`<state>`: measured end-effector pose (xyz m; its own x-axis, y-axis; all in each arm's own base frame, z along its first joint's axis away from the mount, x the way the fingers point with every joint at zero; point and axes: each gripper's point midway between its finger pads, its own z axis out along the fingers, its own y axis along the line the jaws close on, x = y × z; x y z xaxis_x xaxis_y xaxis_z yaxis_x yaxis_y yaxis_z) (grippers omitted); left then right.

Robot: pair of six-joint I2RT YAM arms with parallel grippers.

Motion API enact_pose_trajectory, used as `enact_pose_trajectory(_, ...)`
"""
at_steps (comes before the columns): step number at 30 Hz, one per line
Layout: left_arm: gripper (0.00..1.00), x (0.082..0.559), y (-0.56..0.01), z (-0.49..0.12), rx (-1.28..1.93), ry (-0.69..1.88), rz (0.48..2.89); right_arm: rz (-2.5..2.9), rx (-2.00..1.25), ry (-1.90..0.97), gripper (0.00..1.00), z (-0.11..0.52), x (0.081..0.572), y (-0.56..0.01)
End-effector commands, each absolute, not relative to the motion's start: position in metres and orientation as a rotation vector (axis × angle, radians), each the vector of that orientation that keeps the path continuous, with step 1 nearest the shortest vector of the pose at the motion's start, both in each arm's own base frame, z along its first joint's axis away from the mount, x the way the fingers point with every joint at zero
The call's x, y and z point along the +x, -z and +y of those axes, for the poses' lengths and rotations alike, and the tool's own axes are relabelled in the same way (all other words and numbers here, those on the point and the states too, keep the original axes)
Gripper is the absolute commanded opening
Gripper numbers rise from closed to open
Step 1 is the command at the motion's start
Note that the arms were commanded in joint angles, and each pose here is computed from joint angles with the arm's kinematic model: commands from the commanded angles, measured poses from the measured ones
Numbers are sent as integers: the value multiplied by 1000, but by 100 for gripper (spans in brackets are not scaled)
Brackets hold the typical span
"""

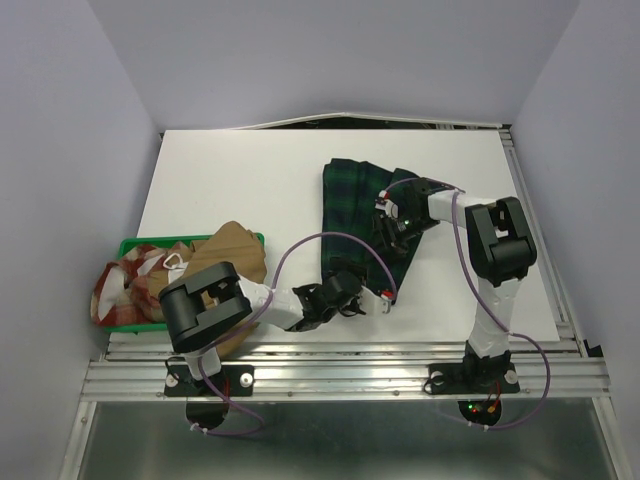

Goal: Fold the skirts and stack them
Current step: Fold the skirt

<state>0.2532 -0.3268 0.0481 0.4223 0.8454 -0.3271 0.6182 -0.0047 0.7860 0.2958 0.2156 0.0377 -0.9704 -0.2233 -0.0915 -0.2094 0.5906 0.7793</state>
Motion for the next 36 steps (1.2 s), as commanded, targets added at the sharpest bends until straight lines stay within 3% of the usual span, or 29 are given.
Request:
enact_pose_trajectory(1, 81, 245, -41, -331, 1710, -242, 1312, -2859, 422, 1195, 64, 202, 300, -5)
enact_pose_trajectory(3, 62, 244, -41, -330, 1716, -246, 1305, -2855, 424, 1203, 65, 203, 300, -5)
enact_pose_trajectory(4, 44, 244, -41, -328, 1729, -255, 1301, -2862, 439, 1211, 65, 204, 303, -8)
enact_pose_trajectory(5, 36, 243, -39, -327, 1747, -258, 1300, -2867, 466, 1219, 65, 204, 305, -10)
enact_pose_trajectory(8, 12, 238, -38, -325, 1784, -247, 1317, -2946, 553, 1227, 70, 206, 329, -33)
enact_pose_trajectory(11, 1, 227, -35, -323, 1831, -209, 1350, -3057, 603, 1254, 74, 200, 365, -64)
enact_pose_trajectory(15, 0, 207, -43, -324, 1860, -146, 1373, -3235, 699, 1352, 79, 191, 433, -128)
enact_pose_trajectory(19, 0, 187, -46, -322, 1898, -67, 1453, -3363, 798, 1319, 84, 186, 475, -153)
enact_pose_trajectory(21, 0, 181, -58, -331, 1876, 3, 1487, -3410, 810, 1276, 89, 184, 491, -146)
enact_pose_trajectory(27, 0, 159, -93, -329, 1919, 135, 1546, -3396, 885, 1283, 92, 188, 515, -103)
enact_pose_trajectory(31, 0, 143, -110, -324, 1973, 212, 1600, -3251, 927, 1323, 86, 197, 491, -58)
enact_pose_trajectory(34, 0, 143, -129, -324, 1965, 214, 1607, -3145, 980, 1337, 76, 205, 455, -38)
enact_pose_trajectory(36, 0, 144, -138, -324, 1960, 207, 1602, -3083, 1009, 1364, 64, 210, 434, -32)
